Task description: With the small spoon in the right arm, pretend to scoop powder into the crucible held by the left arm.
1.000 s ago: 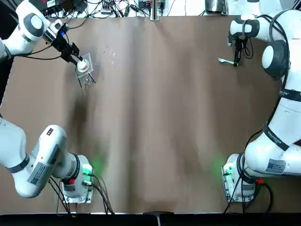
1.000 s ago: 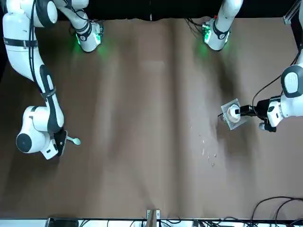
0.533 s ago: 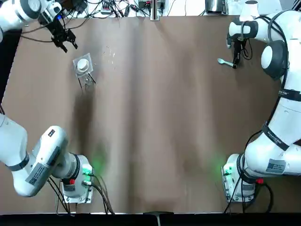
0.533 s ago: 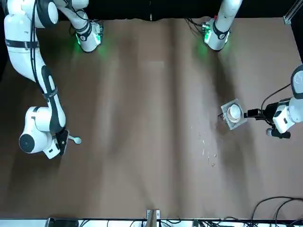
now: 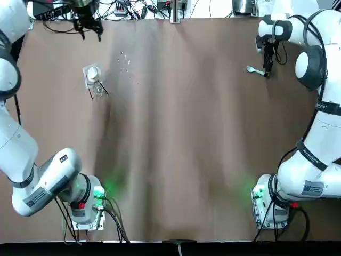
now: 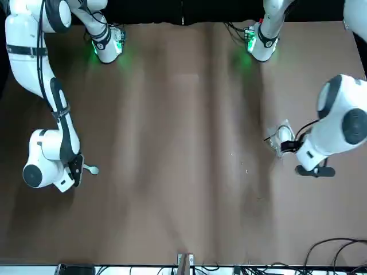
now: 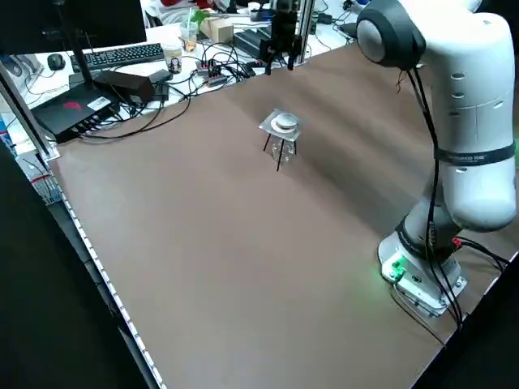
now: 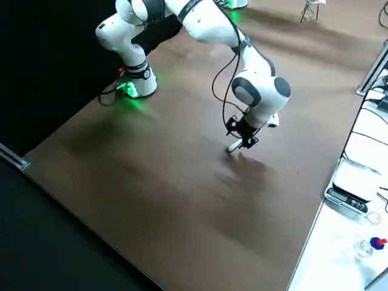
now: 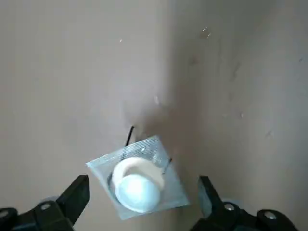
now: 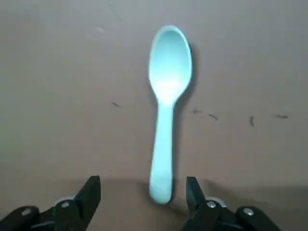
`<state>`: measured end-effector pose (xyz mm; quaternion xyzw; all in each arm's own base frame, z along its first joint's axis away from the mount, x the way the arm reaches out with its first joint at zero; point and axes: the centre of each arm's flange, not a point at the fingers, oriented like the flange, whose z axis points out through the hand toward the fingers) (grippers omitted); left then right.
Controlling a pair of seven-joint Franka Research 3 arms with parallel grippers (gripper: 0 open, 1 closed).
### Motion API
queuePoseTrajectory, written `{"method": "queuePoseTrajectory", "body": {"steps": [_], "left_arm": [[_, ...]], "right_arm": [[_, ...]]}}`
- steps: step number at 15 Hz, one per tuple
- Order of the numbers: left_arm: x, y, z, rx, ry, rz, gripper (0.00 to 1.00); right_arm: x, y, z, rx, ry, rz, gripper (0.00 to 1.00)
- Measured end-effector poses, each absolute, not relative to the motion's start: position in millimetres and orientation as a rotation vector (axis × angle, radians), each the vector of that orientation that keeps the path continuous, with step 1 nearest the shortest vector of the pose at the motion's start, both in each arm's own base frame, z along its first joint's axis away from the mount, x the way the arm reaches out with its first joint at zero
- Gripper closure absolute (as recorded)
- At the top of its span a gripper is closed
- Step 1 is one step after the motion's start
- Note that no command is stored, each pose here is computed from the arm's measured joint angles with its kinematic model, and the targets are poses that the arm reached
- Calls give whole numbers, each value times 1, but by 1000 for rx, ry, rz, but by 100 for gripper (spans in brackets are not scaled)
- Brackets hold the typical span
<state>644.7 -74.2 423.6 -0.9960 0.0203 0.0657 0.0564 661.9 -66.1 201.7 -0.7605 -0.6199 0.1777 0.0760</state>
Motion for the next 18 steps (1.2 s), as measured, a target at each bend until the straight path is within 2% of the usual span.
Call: {"method": "queuePoseTrajectory", "body": {"steps": [3, 6, 10, 13, 14, 16, 18], "left_arm": [[651, -117, 440, -2933, 20, 103, 0], [644, -139, 487, -2929, -35, 6, 0], [622, -94, 567, -3063, -80, -49, 0], [595, -72, 597, -3114, -38, 5, 0], [583, -71, 604, -3114, -20, 24, 0], [578, -72, 604, -3110, -6, 37, 0], [578, -72, 602, -3109, 72, 46, 0]], "right_arm": [[663, -43, 250, -2350, -1765, 584, 23], [663, -24, 298, -2476, -1649, 561, 22], [649, -14, 363, -2589, -1400, 519, 21], [635, -5, 415, -2665, -1232, 486, 19], [621, 9, 448, -2720, -1130, 504, 16], [610, 23, 475, -2778, -1027, 508, 14], [600, 33, 500, -2826, -914, 481, 1]]}}
